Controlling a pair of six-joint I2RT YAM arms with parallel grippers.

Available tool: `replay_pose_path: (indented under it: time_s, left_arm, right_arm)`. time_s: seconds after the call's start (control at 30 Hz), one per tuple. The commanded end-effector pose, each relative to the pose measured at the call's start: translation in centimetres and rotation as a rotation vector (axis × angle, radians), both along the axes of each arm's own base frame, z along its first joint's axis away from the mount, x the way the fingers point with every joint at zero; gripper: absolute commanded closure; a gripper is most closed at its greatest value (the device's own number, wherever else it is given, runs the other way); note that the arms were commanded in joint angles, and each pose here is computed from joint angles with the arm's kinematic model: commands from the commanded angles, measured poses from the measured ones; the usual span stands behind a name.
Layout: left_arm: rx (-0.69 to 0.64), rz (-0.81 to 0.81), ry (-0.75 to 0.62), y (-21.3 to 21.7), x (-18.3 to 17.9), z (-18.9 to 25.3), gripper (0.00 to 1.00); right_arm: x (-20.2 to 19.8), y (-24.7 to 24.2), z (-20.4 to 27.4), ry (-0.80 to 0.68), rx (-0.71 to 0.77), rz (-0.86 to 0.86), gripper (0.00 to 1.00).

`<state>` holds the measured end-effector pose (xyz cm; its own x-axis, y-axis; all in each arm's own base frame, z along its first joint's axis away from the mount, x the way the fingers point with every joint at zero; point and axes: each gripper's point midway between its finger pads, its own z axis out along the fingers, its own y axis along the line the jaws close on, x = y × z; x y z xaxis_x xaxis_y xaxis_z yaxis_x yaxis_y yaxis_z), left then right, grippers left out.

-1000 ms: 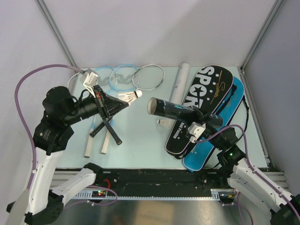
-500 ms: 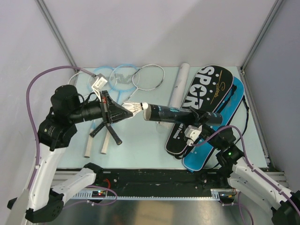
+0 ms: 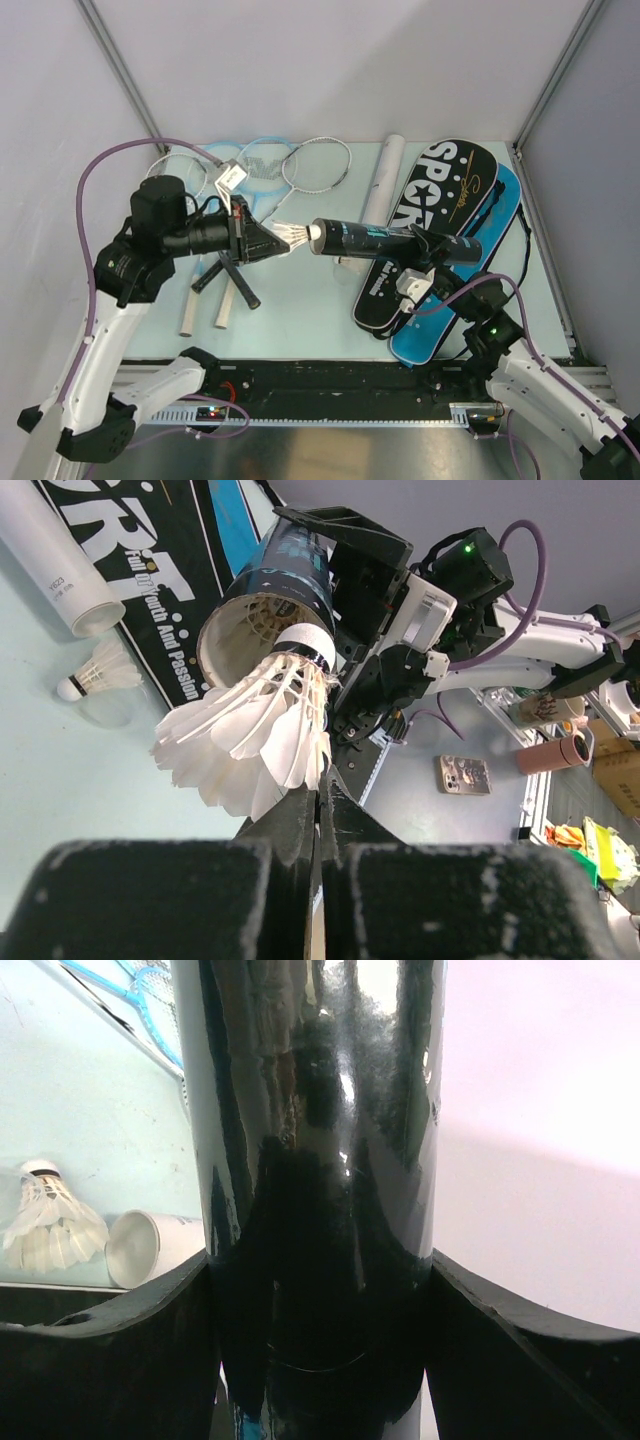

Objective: Pack up the badminton gear
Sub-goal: Place the shuttlecock at the shuttle tube.

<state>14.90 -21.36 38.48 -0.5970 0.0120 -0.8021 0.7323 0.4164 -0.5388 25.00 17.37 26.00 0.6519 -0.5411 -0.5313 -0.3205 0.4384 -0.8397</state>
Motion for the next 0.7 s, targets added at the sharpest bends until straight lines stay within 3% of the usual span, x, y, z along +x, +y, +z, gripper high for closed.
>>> replay_pose_path:
  time_s: [0.0, 0.67]
  left_arm:
    - [0.019, -0.014, -0.005, -0.2, 0.0, -0.6, 1.0]
    - [0.102, -0.071, 0.101, -3.8, 2.4, -2.9, 0.98]
  right_arm:
    - [-0.4, -0.4, 5.0, -0.122, 0.052, -0.01, 0.64]
    - [-0.5, 2.5, 3.6, -0.095, -0.028, 0.042, 0.66]
